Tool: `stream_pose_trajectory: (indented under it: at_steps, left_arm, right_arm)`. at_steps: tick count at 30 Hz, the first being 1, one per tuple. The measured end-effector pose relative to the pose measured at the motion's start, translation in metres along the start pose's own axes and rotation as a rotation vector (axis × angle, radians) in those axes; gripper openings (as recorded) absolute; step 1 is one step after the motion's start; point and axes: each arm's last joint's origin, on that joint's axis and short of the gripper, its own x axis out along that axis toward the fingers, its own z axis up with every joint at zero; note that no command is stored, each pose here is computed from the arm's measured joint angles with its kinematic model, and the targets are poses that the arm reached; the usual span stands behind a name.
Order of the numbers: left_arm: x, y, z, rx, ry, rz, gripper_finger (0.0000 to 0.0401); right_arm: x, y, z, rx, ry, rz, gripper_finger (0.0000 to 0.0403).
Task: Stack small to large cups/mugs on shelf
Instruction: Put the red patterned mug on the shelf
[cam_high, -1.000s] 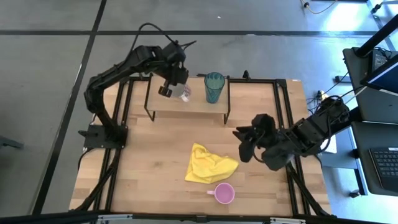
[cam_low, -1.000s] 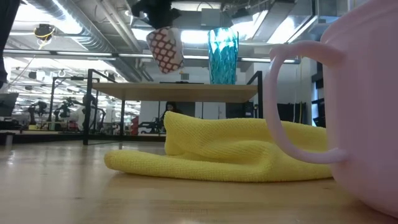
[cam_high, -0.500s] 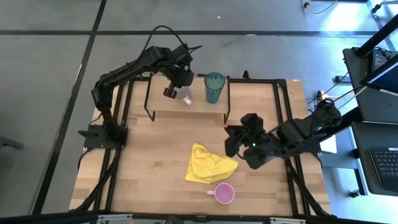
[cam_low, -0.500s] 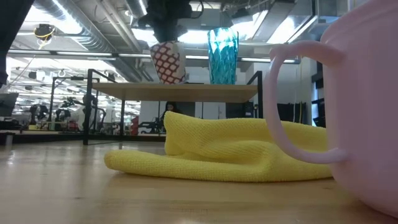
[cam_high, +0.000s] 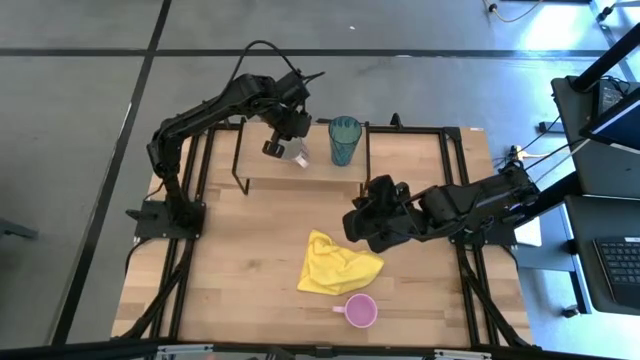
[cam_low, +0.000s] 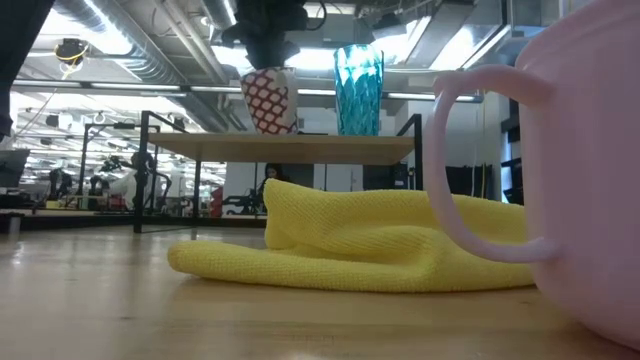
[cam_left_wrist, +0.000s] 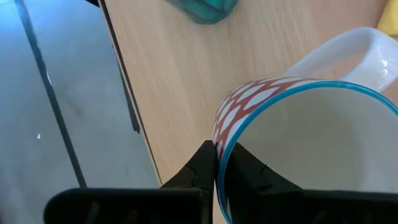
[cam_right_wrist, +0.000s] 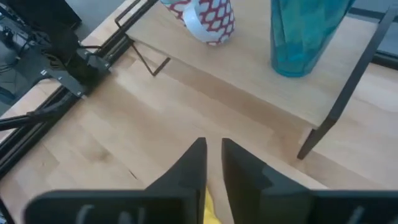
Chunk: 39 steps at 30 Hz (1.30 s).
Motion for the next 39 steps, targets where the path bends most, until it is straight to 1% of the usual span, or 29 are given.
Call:
stream_pose_trajectory:
  at_steps: [5,6,12,16,19,22,24,27,29,30,34,36,39]
  left_arm:
    - [0.0,0.0,0.0,-0.001,-0.002,-0.004,0.0014]
    - [0.0,0.0,0.0,-0.001,-0.001,-0.005,0.0014]
    - [0.0,-0.001,-0.001,-0.002,0.027,0.006,0.0014]
    - [0.0,-0.001,-0.002,-0.024,0.033,0.001,0.0014]
    - [0.0,-0.002,-0.002,-0.026,0.037,-0.003,0.0014]
    - [0.0,-0.002,-0.002,-0.026,0.033,-0.006,0.0014]
    - [0.0,-0.002,-0.002,-0.026,0.029,-0.01,0.0014]
    - [0.0,-0.002,-0.002,-0.026,0.029,-0.01,0.0014]
    - [0.0,-0.002,-0.002,-0.026,0.028,-0.01,0.0014]
    - [0.0,-0.002,-0.002,-0.026,0.028,-0.01,0.0014]
    - [0.0,-0.002,-0.002,-0.026,0.028,-0.01,0.0014]
    - [-0.001,-0.002,-0.002,-0.027,0.028,-0.01,0.0014]
    - [-0.001,-0.002,-0.002,-0.028,0.03,-0.013,0.0014]
  right_arm:
    - [0.002,0.002,0.001,-0.013,-0.008,0.011,0.0009]
    - [0.002,0.002,0.001,-0.013,-0.009,0.01,0.0006]
    - [0.002,0.002,0.001,-0.014,-0.023,0.002,0.001]
    - [-0.001,-0.005,0.004,-0.043,-0.105,-0.061,0.0004]
    - [-0.012,-0.011,0.016,-0.018,-0.162,-0.039,0.0004]
    - [-0.033,-0.013,0.037,0.019,-0.227,0.07,0.0003]
    - [-0.053,-0.018,0.055,0.036,-0.295,0.138,0.0002]
    - [-0.074,-0.045,0.09,0.069,-0.349,0.162,0.0002]
    - [-0.077,-0.071,0.116,0.114,-0.354,0.156,0.0002]
    - [-0.076,-0.084,0.129,0.13,-0.357,0.151,0.0002]
    - [-0.06,-0.122,0.172,0.156,-0.318,0.234,0.0001]
    - [-0.042,-0.139,0.193,0.169,-0.296,0.264,0.0001]
    - [-0.009,-0.163,0.222,0.197,-0.244,0.358,0.0001]
